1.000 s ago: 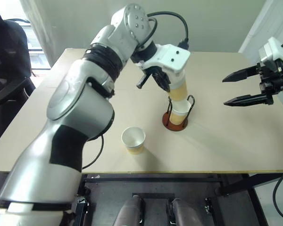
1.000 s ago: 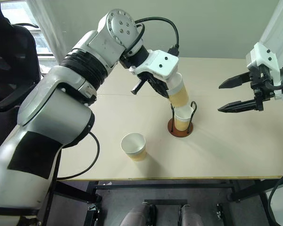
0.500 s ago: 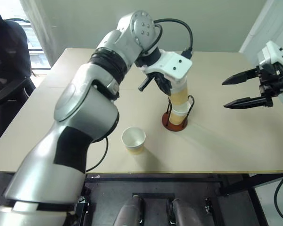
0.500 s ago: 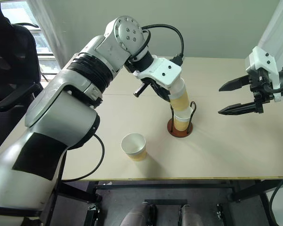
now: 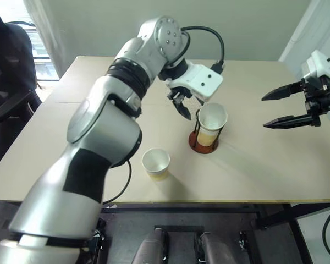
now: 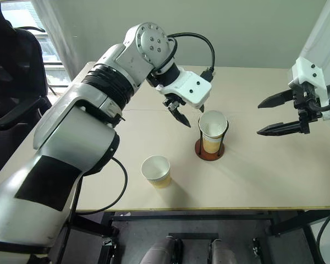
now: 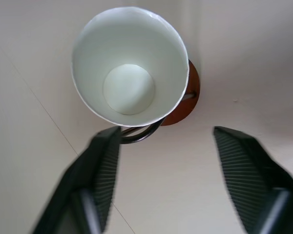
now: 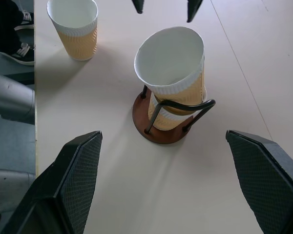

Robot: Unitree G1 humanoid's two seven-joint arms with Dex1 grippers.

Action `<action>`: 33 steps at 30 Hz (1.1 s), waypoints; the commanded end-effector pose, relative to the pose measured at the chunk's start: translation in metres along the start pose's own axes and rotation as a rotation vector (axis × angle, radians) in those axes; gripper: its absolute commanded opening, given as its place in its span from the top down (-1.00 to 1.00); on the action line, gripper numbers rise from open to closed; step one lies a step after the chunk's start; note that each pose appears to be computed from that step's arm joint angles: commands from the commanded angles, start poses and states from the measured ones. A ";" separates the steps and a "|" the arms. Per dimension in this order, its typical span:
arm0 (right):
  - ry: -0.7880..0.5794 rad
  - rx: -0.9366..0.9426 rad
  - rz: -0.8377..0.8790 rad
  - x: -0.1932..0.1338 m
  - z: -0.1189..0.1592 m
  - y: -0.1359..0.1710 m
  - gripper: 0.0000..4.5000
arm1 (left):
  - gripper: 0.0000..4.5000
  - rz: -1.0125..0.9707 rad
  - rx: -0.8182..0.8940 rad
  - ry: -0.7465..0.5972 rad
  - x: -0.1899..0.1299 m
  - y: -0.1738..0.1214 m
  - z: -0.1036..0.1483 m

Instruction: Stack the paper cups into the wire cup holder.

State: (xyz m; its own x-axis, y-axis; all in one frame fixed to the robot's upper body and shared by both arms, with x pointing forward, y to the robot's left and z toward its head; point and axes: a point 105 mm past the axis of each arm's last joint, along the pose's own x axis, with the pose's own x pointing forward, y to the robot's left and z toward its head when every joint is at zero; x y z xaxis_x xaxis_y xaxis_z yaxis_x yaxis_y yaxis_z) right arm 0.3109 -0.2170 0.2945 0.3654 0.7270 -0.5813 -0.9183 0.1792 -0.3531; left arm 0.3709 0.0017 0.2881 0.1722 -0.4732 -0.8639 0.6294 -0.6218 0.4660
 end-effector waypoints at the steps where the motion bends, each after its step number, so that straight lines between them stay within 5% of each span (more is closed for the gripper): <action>1: 0.006 -0.045 -0.039 -0.013 0.007 -0.001 -0.84 | -0.98 0.005 0.030 -0.017 -0.007 0.004 0.009; 17: 0.031 -0.033 -0.002 -0.010 0.005 0.011 -0.84 | -0.98 0.099 0.049 -0.087 -0.028 0.010 0.015; 22: 0.027 -0.029 0.029 -0.006 0.007 0.019 -0.84 | -0.98 0.046 0.116 0.033 -0.042 -0.019 -0.015; 33: 0.032 -0.043 0.044 -0.001 0.009 0.014 -0.84 | -0.98 -0.223 0.134 0.041 -0.050 -0.089 -0.015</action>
State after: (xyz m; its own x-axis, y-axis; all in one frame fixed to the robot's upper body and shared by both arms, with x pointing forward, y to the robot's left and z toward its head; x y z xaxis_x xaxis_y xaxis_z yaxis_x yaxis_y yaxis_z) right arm 0.2992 -0.2096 0.2870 0.3180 0.7089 -0.6295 -0.9361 0.1293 -0.3272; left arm 0.3277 0.0923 0.2772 0.0886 -0.3010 -0.9495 0.5729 -0.7644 0.2958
